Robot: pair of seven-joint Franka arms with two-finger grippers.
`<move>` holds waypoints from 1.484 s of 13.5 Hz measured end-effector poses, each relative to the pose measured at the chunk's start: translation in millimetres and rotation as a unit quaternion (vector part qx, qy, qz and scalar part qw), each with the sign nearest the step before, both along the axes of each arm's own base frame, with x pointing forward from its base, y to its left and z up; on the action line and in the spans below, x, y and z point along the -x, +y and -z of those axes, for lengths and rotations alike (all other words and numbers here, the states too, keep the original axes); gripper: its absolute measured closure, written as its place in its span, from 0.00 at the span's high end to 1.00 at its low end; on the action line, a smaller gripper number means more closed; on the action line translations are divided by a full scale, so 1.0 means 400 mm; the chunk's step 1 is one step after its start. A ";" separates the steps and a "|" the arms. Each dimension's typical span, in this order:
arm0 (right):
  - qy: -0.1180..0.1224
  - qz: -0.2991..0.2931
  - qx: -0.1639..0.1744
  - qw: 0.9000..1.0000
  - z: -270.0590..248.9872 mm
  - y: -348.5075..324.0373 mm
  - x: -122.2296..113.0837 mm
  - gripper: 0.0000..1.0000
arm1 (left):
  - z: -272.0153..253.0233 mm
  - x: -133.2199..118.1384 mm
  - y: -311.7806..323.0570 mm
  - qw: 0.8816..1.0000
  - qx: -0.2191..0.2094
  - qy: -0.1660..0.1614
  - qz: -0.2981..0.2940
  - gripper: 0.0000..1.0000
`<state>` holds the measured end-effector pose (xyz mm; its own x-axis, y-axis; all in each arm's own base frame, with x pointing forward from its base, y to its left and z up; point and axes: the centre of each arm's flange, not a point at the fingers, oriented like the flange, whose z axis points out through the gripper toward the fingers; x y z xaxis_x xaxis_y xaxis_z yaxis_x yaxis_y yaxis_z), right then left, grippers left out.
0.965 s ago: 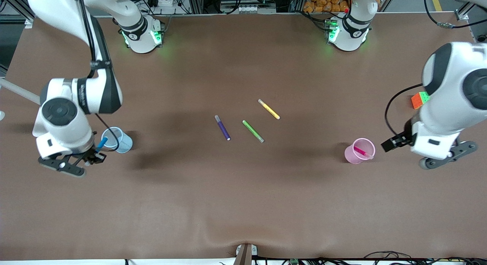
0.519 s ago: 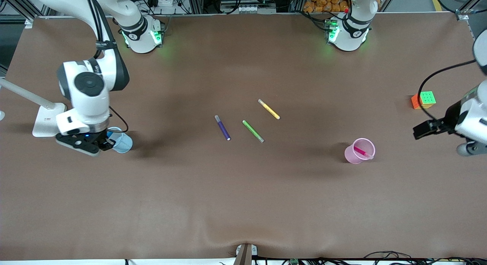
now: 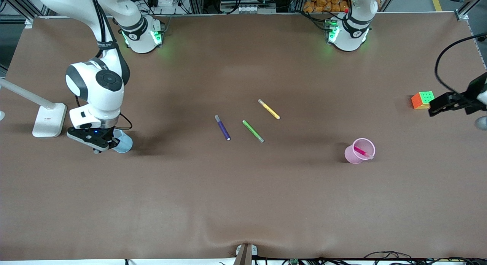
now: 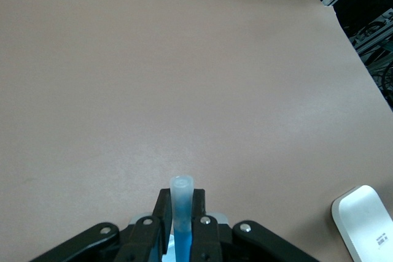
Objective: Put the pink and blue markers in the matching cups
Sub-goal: 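Lower the blue marker into the light blue cup with the right gripper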
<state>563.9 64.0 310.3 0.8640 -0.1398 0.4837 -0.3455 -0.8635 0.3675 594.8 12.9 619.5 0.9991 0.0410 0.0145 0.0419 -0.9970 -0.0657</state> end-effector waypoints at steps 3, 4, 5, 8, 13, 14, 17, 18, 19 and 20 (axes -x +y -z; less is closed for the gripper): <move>-0.008 0.014 -0.010 1.000 0.011 0.002 0.004 0.17 | -0.057 0.044 0.000 1.000 -0.004 0.000 -0.003 1.00; -0.008 0.015 -0.011 1.000 0.017 0.002 0.006 0.17 | -0.071 0.057 -0.008 1.000 -0.001 0.001 -0.002 1.00; -0.008 0.014 -0.013 1.000 0.023 0.004 0.007 0.17 | -0.081 0.067 -0.014 1.000 0.005 0.002 -0.002 1.00; -0.004 0.012 -0.020 1.000 0.053 0.006 0.018 0.17 | -0.100 0.090 -0.018 1.000 0.010 0.009 -0.005 1.00; 0.006 0.016 -0.015 1.000 0.079 -0.019 0.028 0.28 | -0.125 0.125 -0.018 1.000 0.016 0.019 -0.010 1.00; 0.009 0.011 -0.011 1.000 0.077 -0.029 0.026 0.40 | -0.127 0.129 -0.019 1.000 0.015 0.021 -0.010 1.00; 0.002 0.003 -0.007 1.000 0.047 -0.041 0.000 0.71 | -0.128 0.132 -0.019 1.000 0.015 0.023 -0.010 1.00; 0.000 0.003 -0.003 1.000 0.034 -0.049 -0.011 0.82 | -0.128 0.132 -0.019 1.000 0.015 0.023 -0.010 1.00; 0.001 0.010 0.000 1.000 0.021 -0.065 -0.022 0.93 | -0.128 0.132 -0.019 1.000 0.015 0.023 -0.010 1.00; 0.006 0.022 -0.004 1.000 0.009 -0.080 -0.032 1.00 | -0.129 0.132 -0.018 1.000 0.015 0.023 -0.011 1.00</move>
